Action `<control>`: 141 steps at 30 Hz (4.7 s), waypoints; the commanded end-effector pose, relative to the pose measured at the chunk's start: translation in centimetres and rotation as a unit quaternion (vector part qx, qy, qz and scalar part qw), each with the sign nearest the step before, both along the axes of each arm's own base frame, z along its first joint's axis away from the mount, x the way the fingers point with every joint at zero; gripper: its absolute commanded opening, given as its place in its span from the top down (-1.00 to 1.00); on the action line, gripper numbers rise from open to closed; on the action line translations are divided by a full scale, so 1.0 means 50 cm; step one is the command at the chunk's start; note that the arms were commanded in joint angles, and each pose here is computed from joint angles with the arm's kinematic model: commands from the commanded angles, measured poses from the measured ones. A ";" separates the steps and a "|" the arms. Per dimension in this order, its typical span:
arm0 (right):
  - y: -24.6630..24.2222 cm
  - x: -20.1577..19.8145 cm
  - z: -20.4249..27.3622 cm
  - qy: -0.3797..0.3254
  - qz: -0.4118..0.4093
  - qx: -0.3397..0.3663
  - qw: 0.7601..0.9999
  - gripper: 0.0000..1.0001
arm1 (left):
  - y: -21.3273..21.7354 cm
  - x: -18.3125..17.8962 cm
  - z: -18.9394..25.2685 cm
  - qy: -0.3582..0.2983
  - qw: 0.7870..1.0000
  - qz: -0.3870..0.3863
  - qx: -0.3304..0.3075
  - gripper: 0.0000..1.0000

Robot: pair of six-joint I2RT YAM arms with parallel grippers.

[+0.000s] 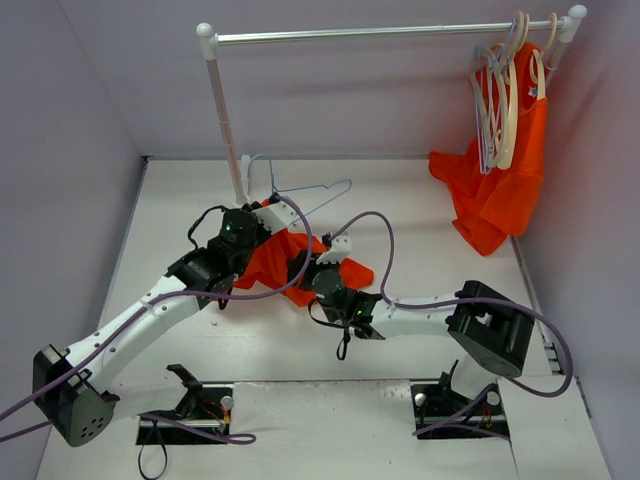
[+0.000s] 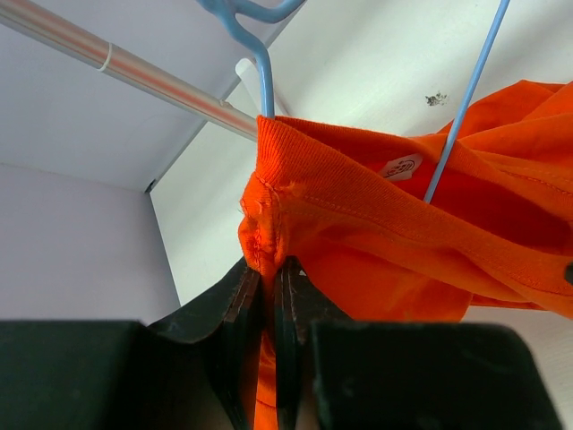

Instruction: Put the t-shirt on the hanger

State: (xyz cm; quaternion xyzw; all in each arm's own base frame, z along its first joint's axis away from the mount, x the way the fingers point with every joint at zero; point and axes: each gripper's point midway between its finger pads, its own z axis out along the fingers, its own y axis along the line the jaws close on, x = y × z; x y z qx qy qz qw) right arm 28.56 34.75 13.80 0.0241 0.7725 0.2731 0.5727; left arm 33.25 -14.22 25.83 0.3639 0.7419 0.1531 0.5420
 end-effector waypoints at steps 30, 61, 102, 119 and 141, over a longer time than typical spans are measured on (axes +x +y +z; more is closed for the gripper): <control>-0.129 0.099 0.019 -0.035 -0.108 -0.031 0.993 1.00 | 0.002 -0.019 0.125 -0.071 0.995 -0.011 -0.065 1.00; -0.415 0.150 0.165 -0.095 -0.042 -0.097 0.990 1.00 | 0.024 -0.107 0.089 -0.154 0.981 -0.113 -0.035 1.00; -0.167 0.122 0.682 -0.291 0.202 -0.131 0.926 0.97 | -0.103 -0.065 0.348 -0.201 0.957 -0.197 -0.066 1.00; -0.164 0.066 0.435 -0.179 0.250 -0.156 0.939 0.81 | -0.118 -0.093 0.204 -0.144 0.954 -0.191 -0.178 1.00; -0.258 0.049 0.483 -0.187 0.250 -0.260 0.914 -0.19 | -0.142 -0.109 0.177 -0.181 0.938 -0.249 -0.156 1.00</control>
